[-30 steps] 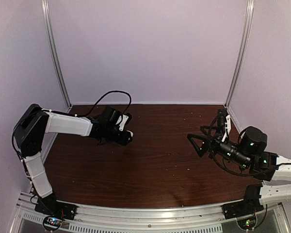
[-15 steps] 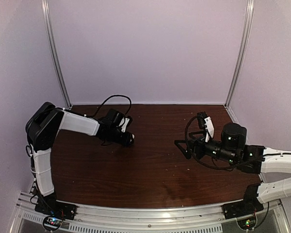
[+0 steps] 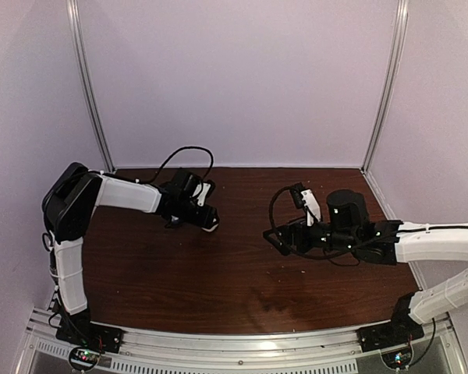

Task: Insert the wireless bluetooth earbuds into the charging case
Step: Place the charging case with the earbuds at the center of the board, then reset both arms

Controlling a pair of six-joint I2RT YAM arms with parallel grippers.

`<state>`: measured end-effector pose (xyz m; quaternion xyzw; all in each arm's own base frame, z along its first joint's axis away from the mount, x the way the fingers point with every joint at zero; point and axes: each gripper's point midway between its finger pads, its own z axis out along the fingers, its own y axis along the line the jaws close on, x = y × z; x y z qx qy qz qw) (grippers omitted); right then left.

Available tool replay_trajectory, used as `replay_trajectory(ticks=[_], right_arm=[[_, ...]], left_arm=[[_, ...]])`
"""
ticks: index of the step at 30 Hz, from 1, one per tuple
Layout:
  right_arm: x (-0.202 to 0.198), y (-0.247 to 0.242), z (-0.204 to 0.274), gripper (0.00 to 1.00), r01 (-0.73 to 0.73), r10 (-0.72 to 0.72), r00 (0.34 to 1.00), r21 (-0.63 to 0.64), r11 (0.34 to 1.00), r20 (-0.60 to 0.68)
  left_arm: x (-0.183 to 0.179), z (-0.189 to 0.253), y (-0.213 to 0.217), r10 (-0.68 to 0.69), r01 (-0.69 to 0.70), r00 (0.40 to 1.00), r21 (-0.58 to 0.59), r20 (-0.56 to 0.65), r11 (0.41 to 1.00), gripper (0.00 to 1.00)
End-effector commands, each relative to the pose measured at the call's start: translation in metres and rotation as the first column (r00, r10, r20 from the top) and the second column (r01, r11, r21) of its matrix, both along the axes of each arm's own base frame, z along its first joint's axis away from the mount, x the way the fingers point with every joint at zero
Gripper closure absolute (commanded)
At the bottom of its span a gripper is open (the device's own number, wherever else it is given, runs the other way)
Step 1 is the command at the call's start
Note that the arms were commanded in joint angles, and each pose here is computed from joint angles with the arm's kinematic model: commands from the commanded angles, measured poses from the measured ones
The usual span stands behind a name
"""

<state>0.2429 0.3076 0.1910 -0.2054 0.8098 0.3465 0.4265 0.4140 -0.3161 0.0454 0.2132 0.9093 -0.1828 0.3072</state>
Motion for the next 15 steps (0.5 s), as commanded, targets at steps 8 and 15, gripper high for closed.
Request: replay_trajectory(ticks=[8,15], right_arm=[[0.036,-0.014,0.004,0.00,0.085,-0.082,0.994,0.034,0.996,-0.076],[0.083,-0.057,0.004,0.00,0.271,-0.267,0.959,0.029,0.962,-0.090]], left_arm=[[0.001,0.106,-0.003,-0.025,0.041,0.990,-0.118,0.139,0.992,0.02],[0.005,0.183,0.062,0.141,-0.084,0.976,-0.313,0.166,0.946,0.02]])
